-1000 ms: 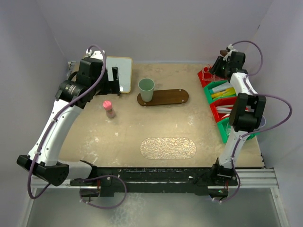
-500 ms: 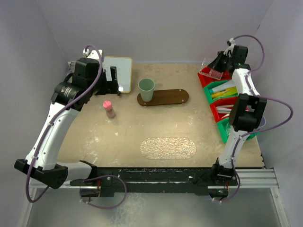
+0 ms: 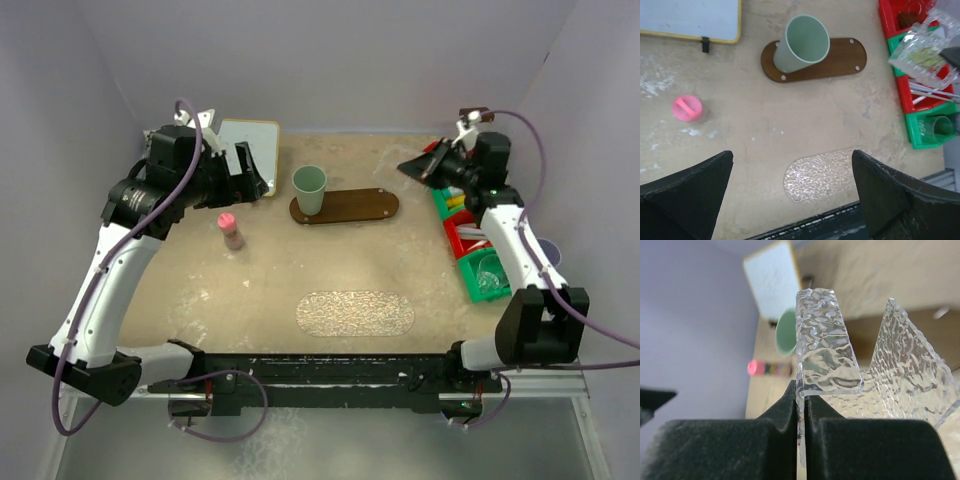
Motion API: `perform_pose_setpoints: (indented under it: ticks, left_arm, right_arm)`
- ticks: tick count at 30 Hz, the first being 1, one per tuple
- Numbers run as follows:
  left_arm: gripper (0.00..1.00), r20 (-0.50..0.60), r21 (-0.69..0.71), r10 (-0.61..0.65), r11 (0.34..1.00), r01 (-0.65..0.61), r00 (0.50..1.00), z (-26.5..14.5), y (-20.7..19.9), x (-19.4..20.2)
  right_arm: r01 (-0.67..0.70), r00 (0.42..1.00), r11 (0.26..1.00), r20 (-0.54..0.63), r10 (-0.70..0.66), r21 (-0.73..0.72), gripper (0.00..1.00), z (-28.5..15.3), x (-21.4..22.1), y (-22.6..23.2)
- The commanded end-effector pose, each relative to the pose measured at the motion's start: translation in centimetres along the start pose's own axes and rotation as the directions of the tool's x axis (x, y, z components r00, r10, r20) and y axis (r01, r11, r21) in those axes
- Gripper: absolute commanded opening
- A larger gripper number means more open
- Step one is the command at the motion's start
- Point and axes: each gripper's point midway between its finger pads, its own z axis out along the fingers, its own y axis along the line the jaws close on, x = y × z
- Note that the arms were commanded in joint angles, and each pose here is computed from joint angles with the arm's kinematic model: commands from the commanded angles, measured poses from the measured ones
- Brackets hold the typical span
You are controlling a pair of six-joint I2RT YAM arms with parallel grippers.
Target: Prepare toiletry sets of a toothbrush and toothpaste on the tray
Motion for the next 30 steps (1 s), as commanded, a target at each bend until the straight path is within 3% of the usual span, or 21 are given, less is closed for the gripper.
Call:
perform_pose_setpoints:
  ticks: [1, 5, 7, 12, 15, 19, 22, 26, 30]
  left_arm:
    - [1.0, -0.088, 0.135, -0.113, 0.983, 0.124, 0.99, 0.8, -2.4, 0.8]
    - [0.95, -0.199, 0.191, -0.277, 0.93, 0.314, 0.94, 1.3, -2.5, 1.8]
    - [0.92, -0.242, 0.204, -0.395, 0.872, 0.444, 0.886, 1.4, -2.0, 2.0]
    - [0.88, -0.274, 0.259, -0.562, 0.738, 0.623, 0.78, 1.2, -2.6, 1.2]
    - [0.89, -0.281, 0.256, -0.622, 0.686, 0.681, 0.731, 1.2, -2.7, 1.1]
    - [0.89, -0.254, 0.25, -0.667, 0.655, 0.713, 0.701, 1.4, -2.4, 0.9]
    - [0.88, -0.253, 0.264, -0.695, 0.619, 0.74, 0.672, 1.8, -2.3, 0.9]
    - [0.83, -0.285, 0.281, -0.749, 0.532, 0.799, 0.599, 3.0, -2.4, 1.0]
    - [0.82, -0.306, 0.278, -0.753, 0.515, 0.811, 0.583, 3.9, -2.4, 1.3]
  right_arm:
    - [0.016, 0.995, 0.991, -0.097, -0.03, -0.136, 0.0, -1.3, 6.2, 6.0]
    - [0.031, 0.99, 0.977, -0.129, -0.059, -0.213, 0.0, -2.7, 11.3, 9.4]
    - [0.042, 0.99, 0.973, -0.119, -0.071, -0.229, 0.0, -2.9, 12.9, 10.9]
    - [0.106, 0.994, 0.969, 0.052, -0.097, -0.223, 0.0, -2.2, 12.5, 15.7]
    - [0.146, 0.984, 0.965, 0.136, -0.119, -0.218, 0.0, -1.2, 11.8, 19.1]
    - [0.157, 0.97, 0.974, 0.212, -0.121, -0.163, 0.0, -0.4, 11.3, 21.1]
    - [0.144, 0.967, 0.979, 0.232, -0.108, -0.146, 0.0, 0.3, 11.4, 22.1]
    - [0.2, 0.958, 0.963, 0.242, -0.154, -0.178, 0.0, 0.7, 12.1, 24.3]
    - [0.297, 0.935, 0.936, 0.256, -0.244, -0.191, 0.0, 1.5, 13.3, 25.6]
